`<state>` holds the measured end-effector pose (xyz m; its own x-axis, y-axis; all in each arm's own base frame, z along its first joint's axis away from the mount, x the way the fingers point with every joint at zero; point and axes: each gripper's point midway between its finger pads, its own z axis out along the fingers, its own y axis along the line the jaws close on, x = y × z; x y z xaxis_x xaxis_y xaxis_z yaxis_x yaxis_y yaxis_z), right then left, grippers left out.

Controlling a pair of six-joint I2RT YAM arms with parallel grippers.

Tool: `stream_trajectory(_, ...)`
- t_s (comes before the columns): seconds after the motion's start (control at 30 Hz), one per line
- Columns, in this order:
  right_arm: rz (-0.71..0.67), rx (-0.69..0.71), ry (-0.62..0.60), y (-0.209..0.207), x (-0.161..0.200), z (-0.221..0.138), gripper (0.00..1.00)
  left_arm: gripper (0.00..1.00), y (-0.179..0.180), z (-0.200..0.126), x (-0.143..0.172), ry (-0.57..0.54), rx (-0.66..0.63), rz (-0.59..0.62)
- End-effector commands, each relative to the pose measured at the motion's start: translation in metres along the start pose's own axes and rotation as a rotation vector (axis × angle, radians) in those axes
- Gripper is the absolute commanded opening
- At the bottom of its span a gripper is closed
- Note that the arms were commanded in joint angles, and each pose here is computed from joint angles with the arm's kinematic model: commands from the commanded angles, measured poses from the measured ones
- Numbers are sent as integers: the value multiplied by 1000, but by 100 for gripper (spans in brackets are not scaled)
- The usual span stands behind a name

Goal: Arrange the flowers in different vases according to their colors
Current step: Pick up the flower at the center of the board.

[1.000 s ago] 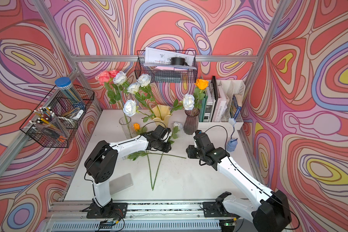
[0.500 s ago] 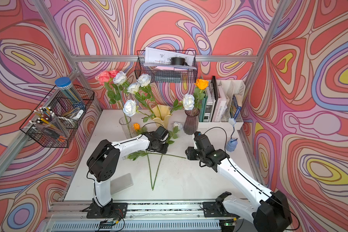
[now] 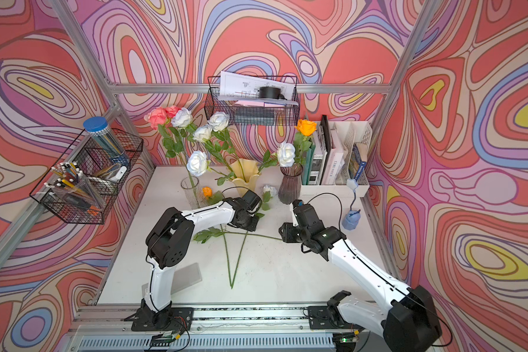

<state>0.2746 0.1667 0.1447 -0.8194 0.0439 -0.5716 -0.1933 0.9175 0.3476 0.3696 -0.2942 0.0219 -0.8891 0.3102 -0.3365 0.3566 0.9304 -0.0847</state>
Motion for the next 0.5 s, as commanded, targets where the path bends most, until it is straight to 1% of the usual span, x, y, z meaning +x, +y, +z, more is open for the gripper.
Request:
stream_trajectory(0.0,-5,-14,-9,1,-2,2,47,14,4,9,14,60,-30,27)
stream_trajectory(0.07,-4,-7,-16,0,-2,0,47,5,1,4,12,47,-22,27)
stream_trajectory(0.23,-12,20,-49,-4,-7,-8,47,0,-4,-21,-1,-4,-24,32)
stream_trajectory(0.33,-22,29,-72,-6,-9,-13,47,0,-10,-45,-12,-67,-4,35)
stream_trajectory(0.47,-32,50,-88,-11,-9,-18,47,0,-24,-94,-21,-177,34,78)
